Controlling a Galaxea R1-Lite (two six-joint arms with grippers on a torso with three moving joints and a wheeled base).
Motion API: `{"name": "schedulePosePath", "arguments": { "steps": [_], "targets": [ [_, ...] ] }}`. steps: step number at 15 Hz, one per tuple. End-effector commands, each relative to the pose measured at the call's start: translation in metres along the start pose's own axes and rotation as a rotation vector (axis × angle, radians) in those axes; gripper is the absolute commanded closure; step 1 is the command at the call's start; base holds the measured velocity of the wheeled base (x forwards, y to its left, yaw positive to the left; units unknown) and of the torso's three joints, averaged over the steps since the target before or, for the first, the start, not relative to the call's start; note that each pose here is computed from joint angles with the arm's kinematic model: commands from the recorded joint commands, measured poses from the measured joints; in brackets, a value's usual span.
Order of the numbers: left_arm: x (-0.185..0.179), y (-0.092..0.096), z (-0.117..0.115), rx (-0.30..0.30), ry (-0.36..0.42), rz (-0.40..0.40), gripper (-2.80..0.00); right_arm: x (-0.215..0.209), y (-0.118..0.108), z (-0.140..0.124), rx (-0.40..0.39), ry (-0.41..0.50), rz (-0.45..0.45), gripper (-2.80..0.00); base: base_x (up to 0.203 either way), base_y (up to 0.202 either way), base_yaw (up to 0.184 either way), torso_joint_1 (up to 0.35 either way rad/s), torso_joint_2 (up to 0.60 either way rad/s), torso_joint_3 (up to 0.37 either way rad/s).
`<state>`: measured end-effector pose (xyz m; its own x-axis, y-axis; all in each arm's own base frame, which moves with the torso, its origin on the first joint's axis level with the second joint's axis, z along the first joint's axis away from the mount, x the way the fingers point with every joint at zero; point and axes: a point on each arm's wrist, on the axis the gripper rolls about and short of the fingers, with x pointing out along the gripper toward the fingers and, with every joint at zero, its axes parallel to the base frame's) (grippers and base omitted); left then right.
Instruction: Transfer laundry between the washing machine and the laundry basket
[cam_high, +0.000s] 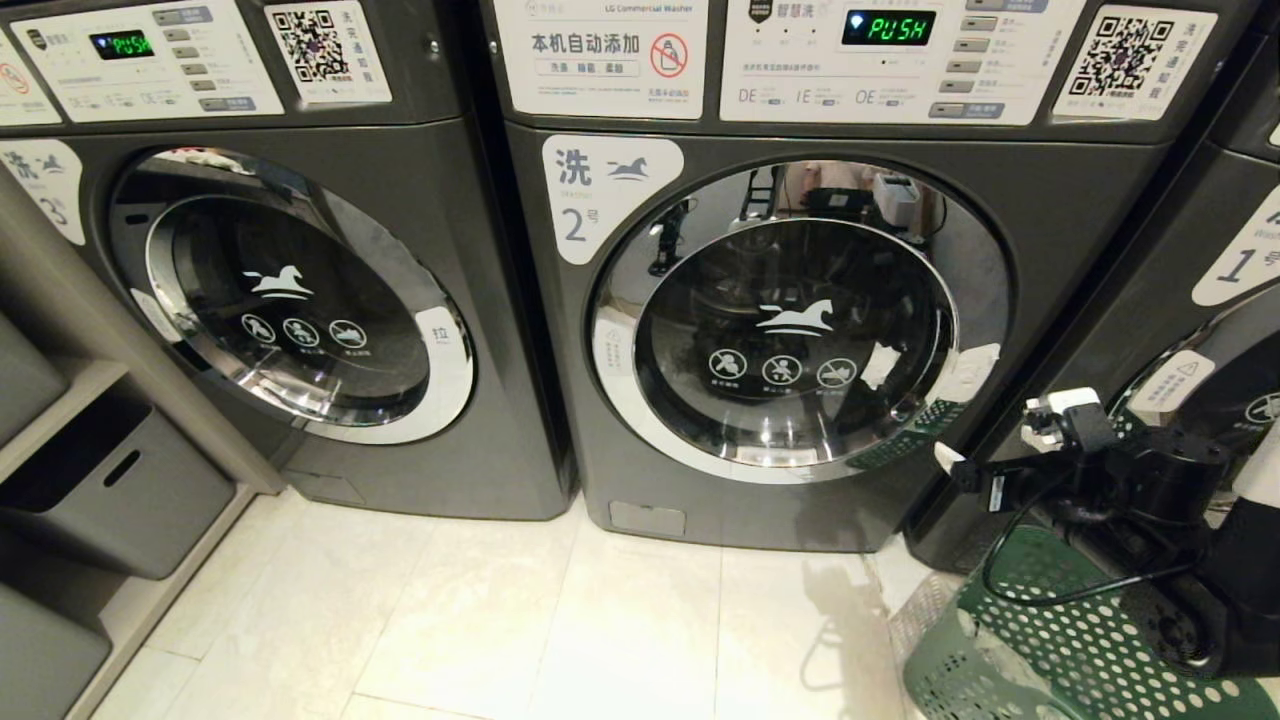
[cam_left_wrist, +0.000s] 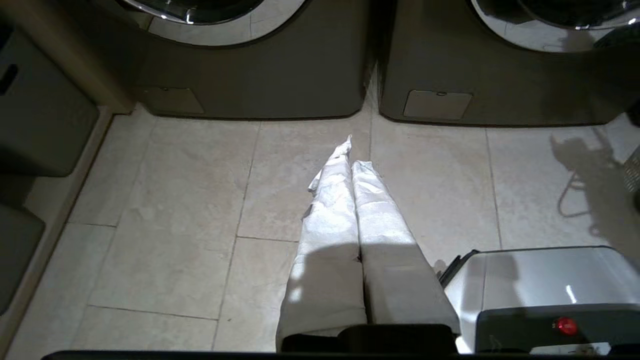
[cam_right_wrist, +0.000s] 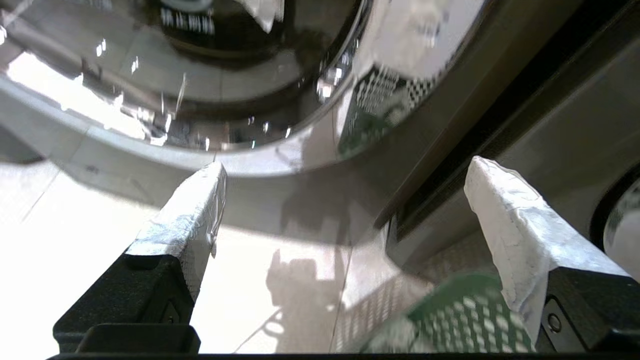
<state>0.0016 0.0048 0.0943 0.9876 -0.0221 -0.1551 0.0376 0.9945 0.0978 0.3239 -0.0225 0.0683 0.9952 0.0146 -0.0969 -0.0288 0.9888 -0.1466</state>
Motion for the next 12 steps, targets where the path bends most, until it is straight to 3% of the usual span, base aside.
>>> {"name": "schedulePosePath", "arguments": {
  "steps": [1, 3, 6, 10, 12],
  "targets": [
    [0.0, 0.0, -0.001, -0.052, 0.001, 0.0, 0.0, -0.012, 0.002, -0.001, 0.001, 0.019, 0.008, -2.8, 0.0, 0.0, 0.0, 0.0, 0.0, 0.0],
    [0.0, 0.0, -0.001, -0.048, 0.007, 0.025, 0.0, -0.02, 0.005, -0.007, -0.003, 0.057, 0.017, -2.8, 0.0, 0.0, 0.0, 0.0, 0.0, 0.0],
    [-0.002, 0.004, -0.002, -0.017, 0.075, 0.186, 0.0, -0.034, 0.007, -0.009, 0.004, 0.09, 0.02, -2.8, 0.0, 0.0, 0.0, 0.0, 0.0, 0.0],
    [-0.004, 0.004, -0.002, 0.038, 0.111, 0.335, 0.0, -0.047, 0.008, -0.015, 0.001, 0.138, 0.024, -2.8, 0.0, 0.0, 0.0, 0.0, 0.0, 0.0],
    [-0.003, 0.003, -0.002, 0.041, 0.094, 0.277, 0.0, -0.052, 0.009, -0.014, -0.004, 0.142, 0.031, -2.8, 0.0, 0.0, 0.0, 0.0, 0.0, 0.0]
  ]
}}
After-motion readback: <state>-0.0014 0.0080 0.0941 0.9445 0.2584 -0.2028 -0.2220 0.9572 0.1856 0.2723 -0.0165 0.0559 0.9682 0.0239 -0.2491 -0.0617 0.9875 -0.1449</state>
